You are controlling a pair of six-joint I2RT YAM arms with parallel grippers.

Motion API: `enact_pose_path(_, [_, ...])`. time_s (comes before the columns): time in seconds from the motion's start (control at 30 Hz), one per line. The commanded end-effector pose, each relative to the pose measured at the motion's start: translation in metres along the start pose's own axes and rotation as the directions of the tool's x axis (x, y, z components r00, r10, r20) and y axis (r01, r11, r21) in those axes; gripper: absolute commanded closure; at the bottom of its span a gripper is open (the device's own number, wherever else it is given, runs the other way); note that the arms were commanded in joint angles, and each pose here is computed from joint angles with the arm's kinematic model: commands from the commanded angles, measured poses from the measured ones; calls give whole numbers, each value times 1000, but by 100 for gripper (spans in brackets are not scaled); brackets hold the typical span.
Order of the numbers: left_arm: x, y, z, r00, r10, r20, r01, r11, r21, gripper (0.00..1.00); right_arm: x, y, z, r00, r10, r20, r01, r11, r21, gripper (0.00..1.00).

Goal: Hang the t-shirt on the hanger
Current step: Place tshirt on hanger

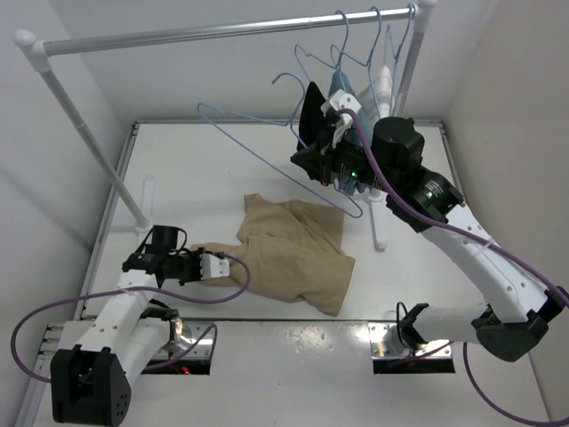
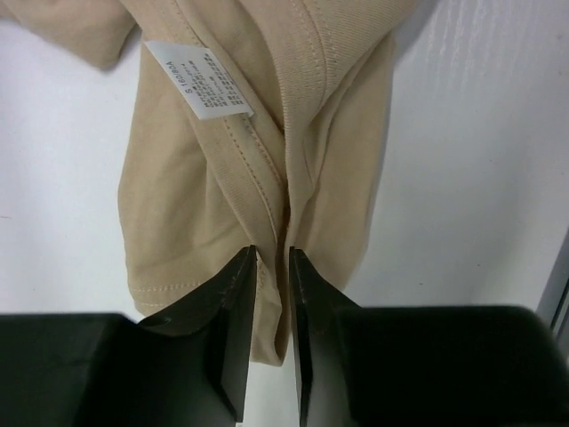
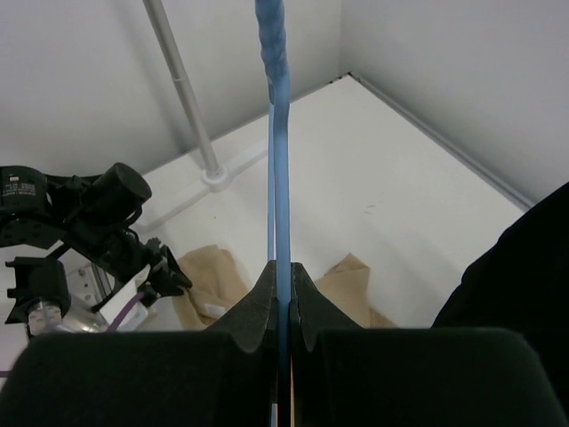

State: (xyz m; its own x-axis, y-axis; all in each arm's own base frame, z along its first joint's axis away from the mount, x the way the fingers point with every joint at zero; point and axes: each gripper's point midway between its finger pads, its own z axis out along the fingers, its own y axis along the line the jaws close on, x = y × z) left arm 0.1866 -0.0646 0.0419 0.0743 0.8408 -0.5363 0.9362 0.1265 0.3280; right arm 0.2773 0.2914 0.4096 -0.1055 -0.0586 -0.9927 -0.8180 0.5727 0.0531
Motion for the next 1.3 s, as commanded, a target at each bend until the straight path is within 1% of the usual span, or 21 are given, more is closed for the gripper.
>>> enact_pose_path(0.0, [-7,7,3,999,31,33,-30,999,-24,74,-10,7,-4,998,17,53,-16,1000,-22,100])
enact_pose_path(0.07, [-8,11,1,999,26,35,-25,999,-33,72,-7,8,-6,999,31,44,-30,999,-22,100])
enact_pose_path(0.13, [-15,11,2,997,24,71,-22,999,-33,70,-3,7,-6,999,34,35,-33,999,-22,100])
enact_pose_path(0.23, [-20,17,4,996,9,91,-5,999,-50,69,3,10,-7,999,47,25,-46,998,-31,100])
enact_pose_path(0.27, [-17,14,7,996,-16,90,20,999,-40,68,3,10,-7,999,47,25,-46,998,-31,100])
enact_pose_path(0.47, [-8,12,14,998,-21,51,22,999,-32,68,8,8,-9,999,49,19,-49,999,-19,100])
enact_pose_path(0.67, [-8,-3,22,998,-9,61,8,1000,17,68,19,7,-11,998,57,-10,-58,998,-8,100])
enact_pose_path(0.73, [-7,-3,22,999,-2,52,1,1000,19,83,26,7,-10,998,63,-31,-63,998,-6,100])
enact_pose_path(0.77, [-6,-3,22,999,-2,42,1,1000,16,94,29,5,-11,997,67,-43,-67,998,4,100])
enact_pose_path(0.8, [-4,-2,21,1000,-2,31,2,1000,13,100,33,5,-12,996,71,-56,-70,998,5,100])
enact_pose_path(0.87, [-5,4,19,1000,-16,26,16,1000,-13,100,43,5,-12,993,80,-89,-79,997,8,100])
enact_pose_path(0.9, [-12,17,14,999,-11,37,12,999,-46,100,47,6,-13,991,84,-105,-84,996,10,100])
enact_pose_path(0.93, [-13,22,11,998,-44,34,46,997,-60,100,62,6,-16,983,99,-155,-97,995,16,100])
enact_pose_path(0.97, [-17,29,8,997,-56,43,59,995,-81,100,67,8,-17,980,95,-175,-96,995,5,100])
enact_pose_path(1.03, [-24,51,-5,994,-102,51,108,985,-137,100,99,13,-19,956,112,-271,-122,992,-17,100])
enact_pose_path(1.07, [-30,57,-10,985,-157,70,166,974,-153,100,114,15,-21,943,123,-308,-136,990,-22,100])
enact_pose_path(1.13, [-44,80,-25,975,-195,105,213,956,-204,100,129,20,-28,926,127,-356,-150,988,-37,100])
enact_pose_path(1.17, [-47,81,-27,965,-236,112,254,947,-197,100,141,20,-30,914,135,-383,-159,987,-32,100])
enact_pose_path(1.2, [-50,80,-28,958,-260,118,278,944,-178,100,140,23,-33,913,135,-385,-163,986,-40,100])
enact_pose_path(1.23, [-56,88,-35,955,-265,134,288,937,-196,100,150,28,-37,899,131,-419,-169,984,-54,100])
enact_pose_path(1.27, [-58,86,-34,939,-312,145,335,926,-174,100,152,28,-38,894,133,-428,-172,984,-52,100])
